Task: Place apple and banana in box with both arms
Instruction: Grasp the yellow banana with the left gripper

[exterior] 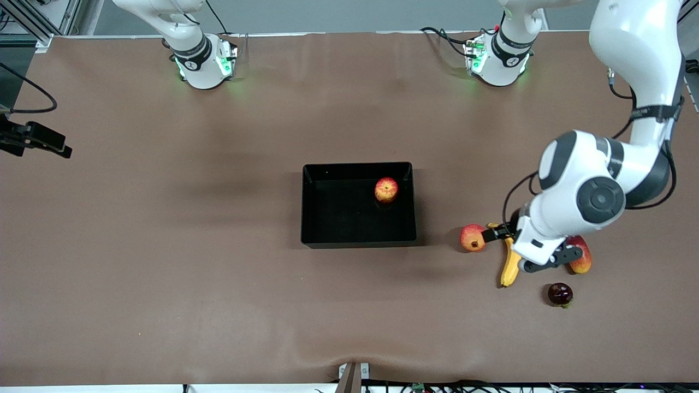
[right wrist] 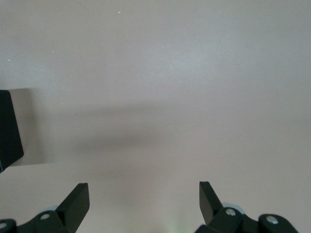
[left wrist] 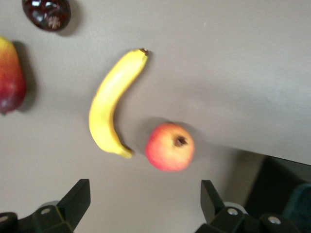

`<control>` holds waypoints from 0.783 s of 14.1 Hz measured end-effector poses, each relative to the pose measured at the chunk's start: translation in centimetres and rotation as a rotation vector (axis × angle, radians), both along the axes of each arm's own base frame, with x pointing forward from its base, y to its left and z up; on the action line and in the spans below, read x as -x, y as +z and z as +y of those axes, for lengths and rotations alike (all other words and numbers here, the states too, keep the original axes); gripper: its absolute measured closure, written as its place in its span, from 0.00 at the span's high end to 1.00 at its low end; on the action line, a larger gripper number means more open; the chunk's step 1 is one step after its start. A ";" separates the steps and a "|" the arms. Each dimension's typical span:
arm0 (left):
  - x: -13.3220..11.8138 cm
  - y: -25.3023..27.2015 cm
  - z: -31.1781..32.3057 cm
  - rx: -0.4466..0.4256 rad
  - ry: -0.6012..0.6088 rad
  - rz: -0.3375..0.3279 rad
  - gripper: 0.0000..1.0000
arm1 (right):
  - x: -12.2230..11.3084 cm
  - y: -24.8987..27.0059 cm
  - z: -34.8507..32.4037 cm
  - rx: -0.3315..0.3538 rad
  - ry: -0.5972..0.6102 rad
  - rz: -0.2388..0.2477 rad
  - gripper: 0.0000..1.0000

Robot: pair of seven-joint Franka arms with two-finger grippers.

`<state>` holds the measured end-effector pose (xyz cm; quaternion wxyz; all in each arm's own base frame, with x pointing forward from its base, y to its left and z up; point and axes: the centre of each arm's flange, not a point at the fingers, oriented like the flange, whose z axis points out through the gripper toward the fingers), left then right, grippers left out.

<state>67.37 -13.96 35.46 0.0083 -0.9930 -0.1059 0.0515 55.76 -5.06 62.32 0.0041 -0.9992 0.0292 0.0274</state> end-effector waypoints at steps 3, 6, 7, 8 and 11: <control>-1.4 -4.6 3.3 0.010 -0.097 -0.001 0.94 | 0.4 0.7 0.8 -0.002 0.014 -0.005 1.00; -2.5 -9.4 6.6 0.049 -0.142 -0.013 0.91 | 0.9 1.5 1.0 -0.002 0.017 -0.014 1.00; -2.7 -10.6 7.3 0.050 -0.152 -0.017 0.91 | 1.1 1.7 1.0 -0.003 0.017 -0.018 1.00; -2.8 -11.6 7.9 0.046 -0.156 -0.019 0.90 | 1.2 1.9 1.1 -0.005 0.017 -0.016 1.00; -2.9 -14.1 8.5 0.038 -0.168 -0.031 0.81 | 1.9 2.2 1.4 -0.010 0.022 0.022 1.00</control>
